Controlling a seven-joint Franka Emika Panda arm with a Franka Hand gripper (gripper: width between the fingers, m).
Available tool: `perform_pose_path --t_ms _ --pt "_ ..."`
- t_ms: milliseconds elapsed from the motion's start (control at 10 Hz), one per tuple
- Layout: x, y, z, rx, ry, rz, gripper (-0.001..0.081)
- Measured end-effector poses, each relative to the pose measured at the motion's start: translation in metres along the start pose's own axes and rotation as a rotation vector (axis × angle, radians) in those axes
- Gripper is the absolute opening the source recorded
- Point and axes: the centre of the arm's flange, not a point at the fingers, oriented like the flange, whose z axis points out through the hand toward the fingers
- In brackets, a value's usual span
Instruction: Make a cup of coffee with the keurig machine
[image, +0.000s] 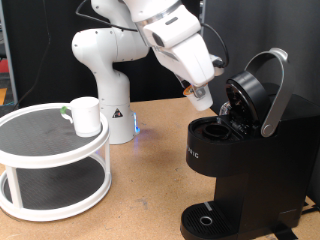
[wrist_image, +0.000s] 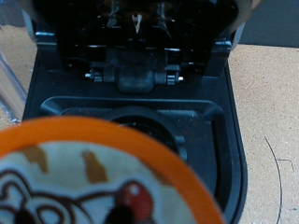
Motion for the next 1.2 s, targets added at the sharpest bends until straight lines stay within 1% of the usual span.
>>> perform_pose_path --t_ms 400,600,900,1200 --pt "0.011 -0.013 0.018 -0.022 -0.005 0.001 0.0434" --pt "0.015 -0.017 0.027 -0.022 -0.016 0.012 0.0434" --pt "0.017 -0.019 0.04 -0.018 -0.049 0.015 0.0434" --pt "0.017 -0.017 0.046 -0.02 -0.059 0.014 0.0434"
